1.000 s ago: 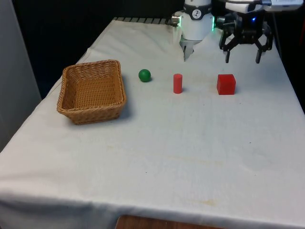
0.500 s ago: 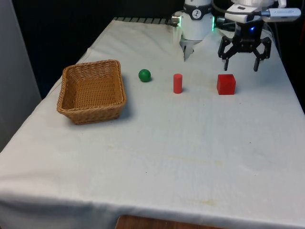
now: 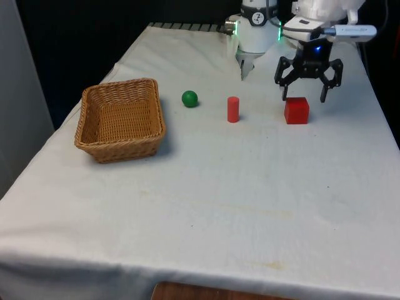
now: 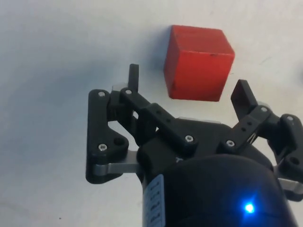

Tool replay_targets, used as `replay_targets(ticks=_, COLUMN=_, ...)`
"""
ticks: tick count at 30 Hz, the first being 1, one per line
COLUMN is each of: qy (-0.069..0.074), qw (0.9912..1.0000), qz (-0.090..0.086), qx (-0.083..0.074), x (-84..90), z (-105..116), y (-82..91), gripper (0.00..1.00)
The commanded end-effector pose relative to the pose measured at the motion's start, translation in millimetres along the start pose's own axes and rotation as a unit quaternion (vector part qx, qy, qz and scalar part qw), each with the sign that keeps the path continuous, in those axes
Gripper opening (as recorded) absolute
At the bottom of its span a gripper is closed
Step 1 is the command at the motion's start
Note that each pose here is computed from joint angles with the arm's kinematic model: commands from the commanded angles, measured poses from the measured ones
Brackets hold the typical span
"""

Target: Pick up the object to the left of the cylinder and place it into the basket.

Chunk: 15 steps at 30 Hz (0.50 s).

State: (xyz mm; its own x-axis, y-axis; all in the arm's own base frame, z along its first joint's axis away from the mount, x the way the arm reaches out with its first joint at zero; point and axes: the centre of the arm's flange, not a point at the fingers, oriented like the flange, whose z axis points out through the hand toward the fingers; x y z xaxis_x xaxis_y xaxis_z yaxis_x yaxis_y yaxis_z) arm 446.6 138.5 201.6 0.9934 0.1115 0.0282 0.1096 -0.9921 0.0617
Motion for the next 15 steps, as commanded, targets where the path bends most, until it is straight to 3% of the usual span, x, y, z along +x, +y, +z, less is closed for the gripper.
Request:
replay_targets(ticks=1, qy=0.004, qw=0.99999, qz=-0.001, qx=0.002, x=0.4, z=2, y=2.1, gripper=1.00)
replay_targets(ticks=6, qy=0.000, qw=1.00000, qz=0.000, qx=-0.002, x=0.0, z=7, y=3.9, gripper=1.00)
replay_targets(ticks=9, qy=0.006, qw=0.99998, qz=0.000, qx=-0.001, x=-0.3, z=13, y=4.6, gripper=1.00)
replay_targets(ticks=15, qy=0.004, qw=0.99998, qz=0.001, qx=-0.004, x=-1.1, z=21, y=6.3, gripper=1.00)
